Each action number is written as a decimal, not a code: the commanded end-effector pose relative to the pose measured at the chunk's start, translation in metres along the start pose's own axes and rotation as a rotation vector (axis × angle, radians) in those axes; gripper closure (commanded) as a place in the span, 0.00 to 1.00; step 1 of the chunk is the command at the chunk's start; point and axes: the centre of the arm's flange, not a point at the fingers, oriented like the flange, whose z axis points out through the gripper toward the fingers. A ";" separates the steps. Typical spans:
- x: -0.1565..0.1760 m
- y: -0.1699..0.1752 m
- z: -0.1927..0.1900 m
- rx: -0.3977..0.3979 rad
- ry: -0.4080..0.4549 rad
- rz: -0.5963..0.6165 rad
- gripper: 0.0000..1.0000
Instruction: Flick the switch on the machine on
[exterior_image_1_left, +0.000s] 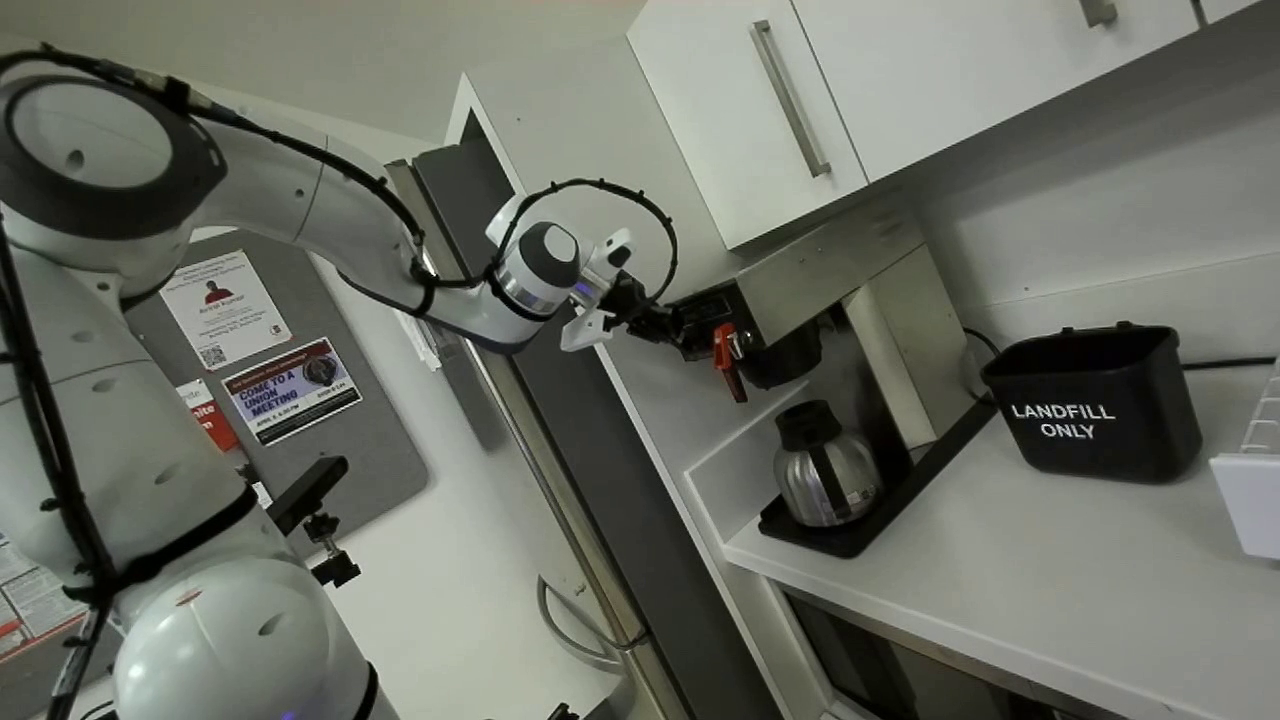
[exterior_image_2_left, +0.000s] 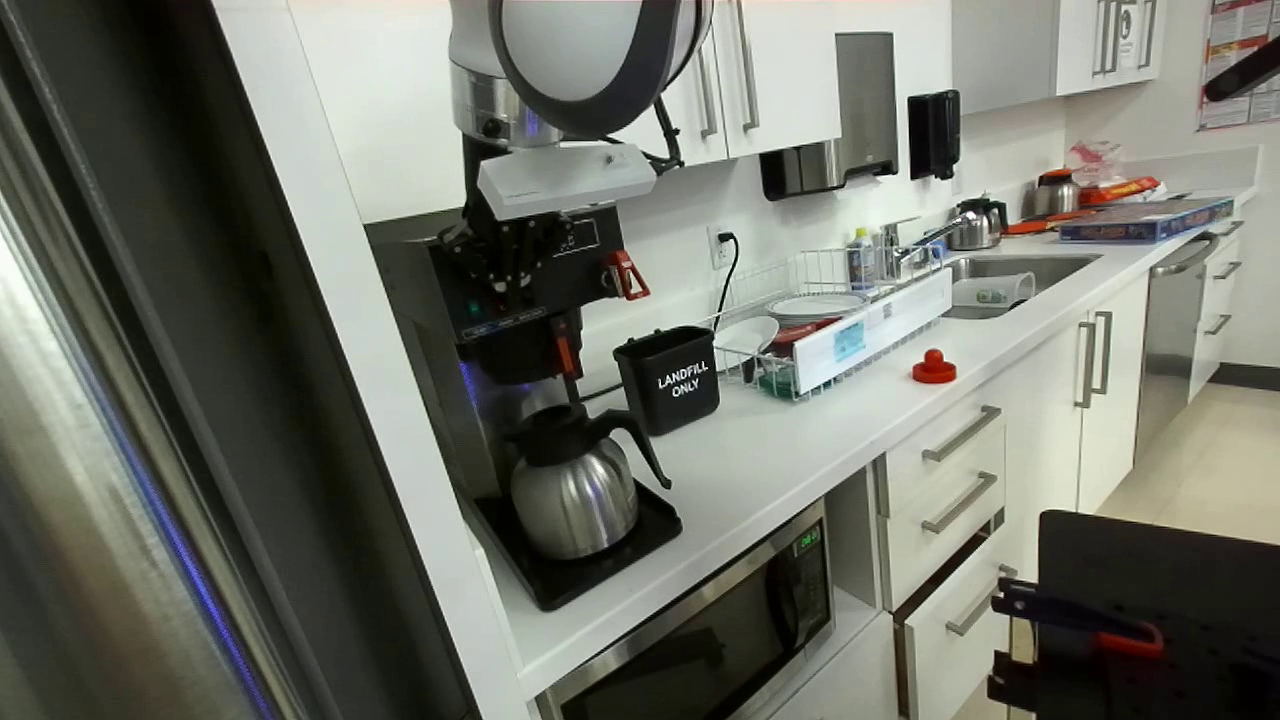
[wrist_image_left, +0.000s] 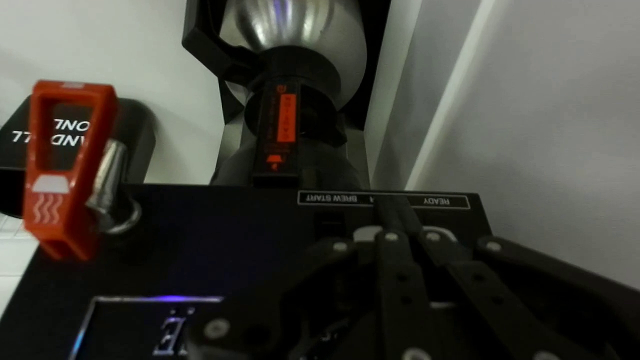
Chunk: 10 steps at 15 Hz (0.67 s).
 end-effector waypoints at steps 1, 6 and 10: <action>0.006 -0.009 0.004 0.030 0.011 0.008 1.00; 0.007 -0.012 0.005 0.039 0.038 0.014 1.00; 0.010 -0.010 0.003 0.037 0.052 0.019 1.00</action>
